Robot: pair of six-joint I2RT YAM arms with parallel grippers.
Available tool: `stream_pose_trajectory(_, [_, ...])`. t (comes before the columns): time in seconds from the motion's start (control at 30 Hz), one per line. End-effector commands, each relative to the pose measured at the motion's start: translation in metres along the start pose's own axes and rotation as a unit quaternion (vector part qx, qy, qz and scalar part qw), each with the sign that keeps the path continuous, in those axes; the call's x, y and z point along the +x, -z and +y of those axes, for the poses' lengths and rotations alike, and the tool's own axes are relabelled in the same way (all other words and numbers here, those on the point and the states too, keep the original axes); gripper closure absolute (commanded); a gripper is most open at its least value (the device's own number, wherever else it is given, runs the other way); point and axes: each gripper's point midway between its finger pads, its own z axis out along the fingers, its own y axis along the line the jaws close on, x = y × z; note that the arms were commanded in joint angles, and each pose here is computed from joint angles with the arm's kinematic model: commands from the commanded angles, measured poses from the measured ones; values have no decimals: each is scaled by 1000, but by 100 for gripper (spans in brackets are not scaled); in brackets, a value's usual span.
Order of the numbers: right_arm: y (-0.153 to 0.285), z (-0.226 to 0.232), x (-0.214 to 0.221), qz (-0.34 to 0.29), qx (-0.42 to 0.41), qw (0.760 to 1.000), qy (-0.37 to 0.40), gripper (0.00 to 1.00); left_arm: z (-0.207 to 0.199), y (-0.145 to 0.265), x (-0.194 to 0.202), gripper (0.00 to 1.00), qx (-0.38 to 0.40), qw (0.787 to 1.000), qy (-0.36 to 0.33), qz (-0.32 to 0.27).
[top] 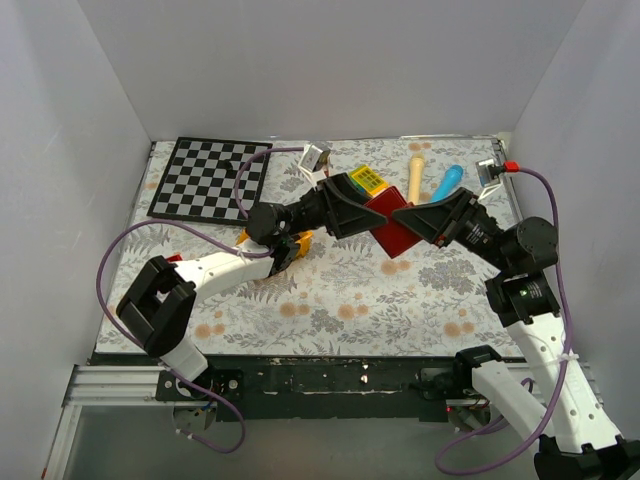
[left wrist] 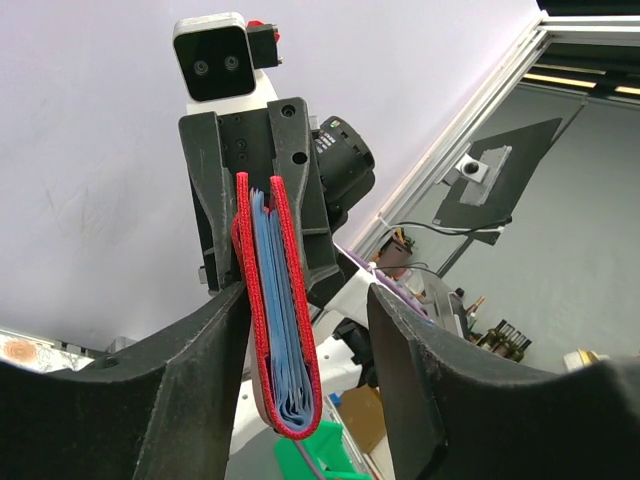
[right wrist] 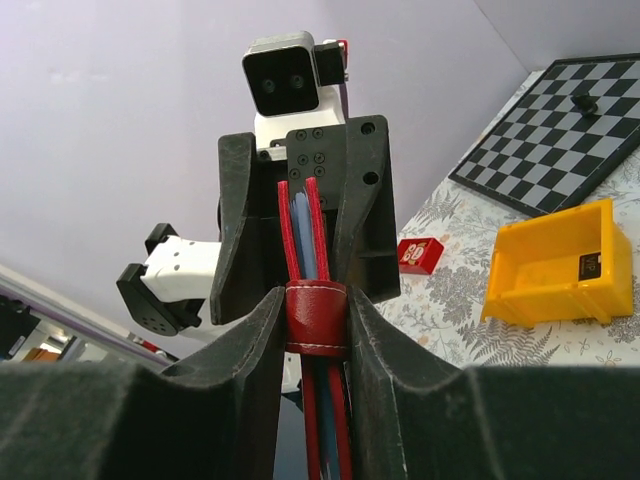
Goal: Put the credit cards into the card holder
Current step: Close the card holder at the center of the board.
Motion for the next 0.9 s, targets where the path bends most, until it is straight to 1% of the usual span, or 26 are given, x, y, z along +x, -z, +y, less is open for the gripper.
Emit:
stream_pose_trajectory(0.0, [3,27,-5,0,-35,999,24,99,-12,2,-9,54,1,1000,-17,-16])
stream_pose_trajectory(0.17, [2,28,-6,2,-37,999,29,99,-8,4,-11,87,-5,1000,-16,-20])
stream_pose_trajectory(0.23, [2,28,-4,8,-38,999,30,99,-8,4,-12,97,-5,1000,-15,-21])
stream_pose_trajectory(0.27, [2,28,-4,10,-38,999,30,99,-8,4,-12,100,-5,1000,-15,-21])
stream_pose_trajectory(0.83, [-2,30,12,65,-57,996,36,99,-5,0,-16,100,-4,1000,-8,-26])
stream_pose_trajectory(0.87, [-3,29,13,68,-57,995,34,97,-4,0,-16,100,-4,1000,-7,-25])
